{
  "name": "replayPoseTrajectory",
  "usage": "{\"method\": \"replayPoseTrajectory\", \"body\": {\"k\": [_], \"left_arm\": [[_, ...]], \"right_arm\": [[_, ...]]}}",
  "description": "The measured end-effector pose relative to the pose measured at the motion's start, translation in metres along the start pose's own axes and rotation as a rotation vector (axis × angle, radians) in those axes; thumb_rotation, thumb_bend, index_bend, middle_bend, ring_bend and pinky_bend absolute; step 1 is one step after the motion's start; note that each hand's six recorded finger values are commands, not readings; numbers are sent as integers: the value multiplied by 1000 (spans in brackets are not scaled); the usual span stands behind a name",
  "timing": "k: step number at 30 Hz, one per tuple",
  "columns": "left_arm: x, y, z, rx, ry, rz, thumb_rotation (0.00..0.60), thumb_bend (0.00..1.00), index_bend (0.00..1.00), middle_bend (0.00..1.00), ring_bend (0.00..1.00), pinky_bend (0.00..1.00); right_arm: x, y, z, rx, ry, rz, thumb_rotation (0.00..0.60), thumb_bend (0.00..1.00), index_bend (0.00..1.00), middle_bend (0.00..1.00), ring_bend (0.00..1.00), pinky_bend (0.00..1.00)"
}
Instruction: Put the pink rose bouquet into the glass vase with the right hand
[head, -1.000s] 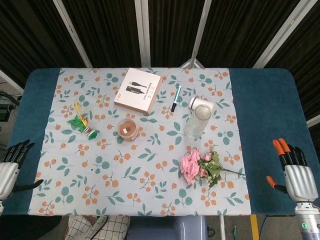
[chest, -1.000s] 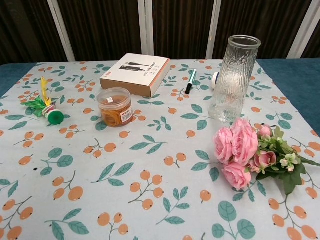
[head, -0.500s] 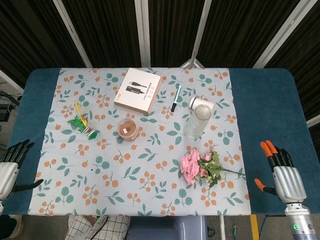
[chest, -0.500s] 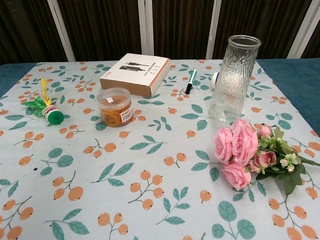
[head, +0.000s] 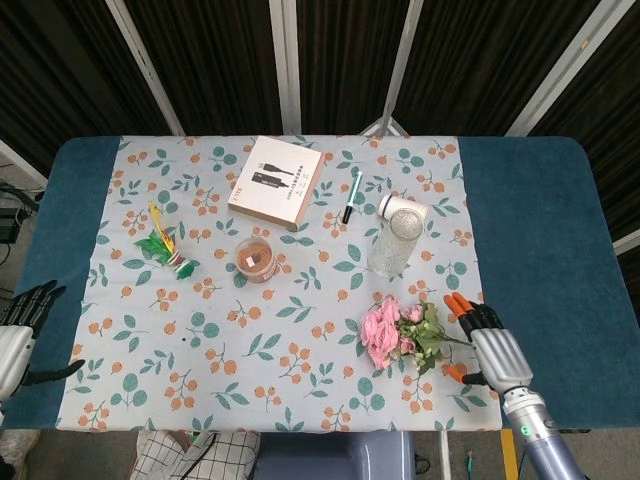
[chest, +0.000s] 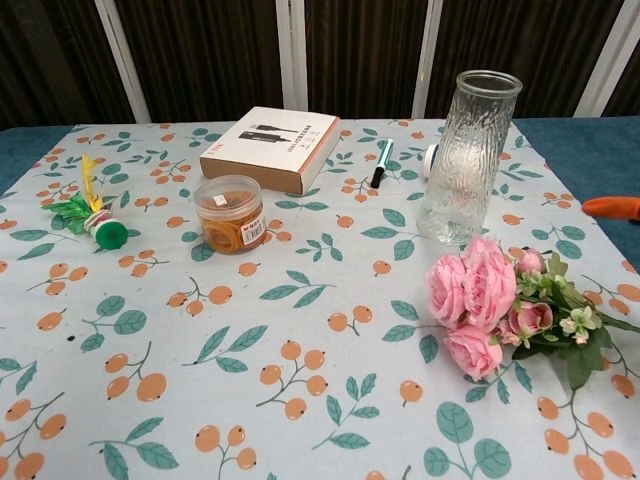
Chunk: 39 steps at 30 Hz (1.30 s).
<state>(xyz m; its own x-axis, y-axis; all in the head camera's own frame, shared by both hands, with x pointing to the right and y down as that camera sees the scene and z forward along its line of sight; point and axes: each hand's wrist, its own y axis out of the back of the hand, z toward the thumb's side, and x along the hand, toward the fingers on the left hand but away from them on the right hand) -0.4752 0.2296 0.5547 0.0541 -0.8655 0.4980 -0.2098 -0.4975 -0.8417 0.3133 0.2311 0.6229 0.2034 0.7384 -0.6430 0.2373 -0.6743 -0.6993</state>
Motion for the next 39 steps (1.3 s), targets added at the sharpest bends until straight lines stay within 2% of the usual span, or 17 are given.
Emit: {"method": "replayPoseTrajectory", "body": {"k": [9,17,19,22,27,30,36,39], "left_arm": [[0,0,-1,-8,0,-6,600,0,0,0,0,0],[0,0,-1,-13,-3,-9,600,0,0,0,0,0],[0,0,-1,-15,-2,-9,600,0,0,0,0,0],[0,0,-1,-18,-1,-10,600,0,0,0,0,0],[0,1,-1,-22,0,-12,600,0,0,0,0,0],[0,1,-1,-24,1,-12,600,0,0,0,0,0],[0,1,-2,-27,2,-14,600,0,0,0,0,0],[0,0,-1,-28,1,-15,600,0,0,0,0,0]], "right_arm": [[-26,-33,26,-13,29,55,600,266,0,36,12,0],[-42,-46,35,-14,30,59,600,266,3,128,106,20],[-46,-49,37,-12,32,56,600,266,30,175,166,69],[-54,-53,41,-13,35,46,600,266,136,274,280,177],[-63,-59,46,-4,34,40,600,266,363,475,478,390],[-66,-60,48,-2,37,35,600,266,446,533,535,418],[-65,-51,52,-16,47,15,600,266,460,537,538,418],[-64,-37,55,-35,55,-7,600,266,461,537,538,418]]}}
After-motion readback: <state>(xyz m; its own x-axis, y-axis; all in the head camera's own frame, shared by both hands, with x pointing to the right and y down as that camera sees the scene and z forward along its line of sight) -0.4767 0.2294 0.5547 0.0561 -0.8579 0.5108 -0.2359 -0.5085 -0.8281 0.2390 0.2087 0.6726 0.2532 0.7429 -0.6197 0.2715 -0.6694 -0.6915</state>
